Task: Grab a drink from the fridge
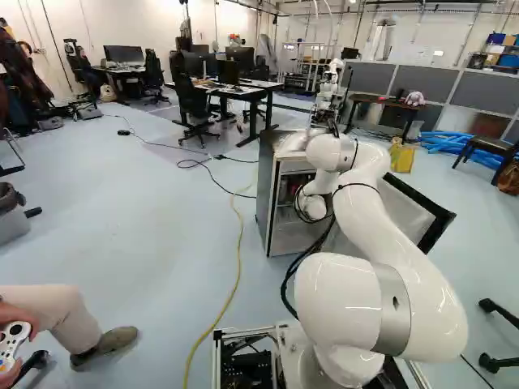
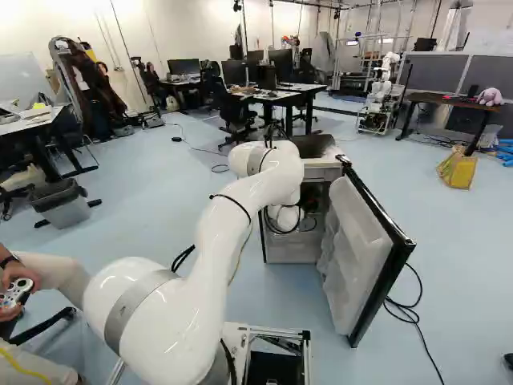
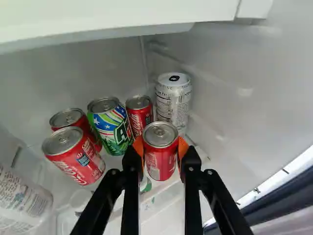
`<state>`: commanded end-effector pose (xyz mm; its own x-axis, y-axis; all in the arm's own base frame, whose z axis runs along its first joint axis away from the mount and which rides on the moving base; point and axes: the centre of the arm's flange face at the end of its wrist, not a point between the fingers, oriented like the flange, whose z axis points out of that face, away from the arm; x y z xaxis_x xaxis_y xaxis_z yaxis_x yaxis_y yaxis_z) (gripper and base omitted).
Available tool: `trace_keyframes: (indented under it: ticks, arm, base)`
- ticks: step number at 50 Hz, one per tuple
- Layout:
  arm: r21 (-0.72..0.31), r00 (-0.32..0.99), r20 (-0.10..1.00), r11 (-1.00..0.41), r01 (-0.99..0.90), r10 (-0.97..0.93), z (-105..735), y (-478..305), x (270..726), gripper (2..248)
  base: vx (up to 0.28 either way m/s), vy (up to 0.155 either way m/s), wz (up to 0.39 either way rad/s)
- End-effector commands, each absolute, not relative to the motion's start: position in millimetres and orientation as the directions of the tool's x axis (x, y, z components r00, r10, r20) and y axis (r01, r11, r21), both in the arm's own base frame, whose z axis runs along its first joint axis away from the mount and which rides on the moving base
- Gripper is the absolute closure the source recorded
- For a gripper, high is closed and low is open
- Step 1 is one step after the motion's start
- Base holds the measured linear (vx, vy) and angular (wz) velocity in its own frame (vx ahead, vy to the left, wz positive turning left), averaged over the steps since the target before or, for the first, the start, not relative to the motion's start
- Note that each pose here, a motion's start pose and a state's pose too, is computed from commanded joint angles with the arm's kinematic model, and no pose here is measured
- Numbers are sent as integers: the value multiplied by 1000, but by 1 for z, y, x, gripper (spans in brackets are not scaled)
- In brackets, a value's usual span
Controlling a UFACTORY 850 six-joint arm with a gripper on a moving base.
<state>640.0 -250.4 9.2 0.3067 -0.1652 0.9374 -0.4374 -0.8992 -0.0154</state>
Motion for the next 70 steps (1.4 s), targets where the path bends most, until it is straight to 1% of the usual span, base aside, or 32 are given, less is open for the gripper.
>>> trace_keyframes:
  ticks: [30,70]
  arm:
    - [-8,376,906,-893,-450,-197,27,-242,593,162]
    - [-1,437,870,-888,-460,-227,100,-219,520,162]
  base:
    - [0,0,0]
    - [0,0,0]
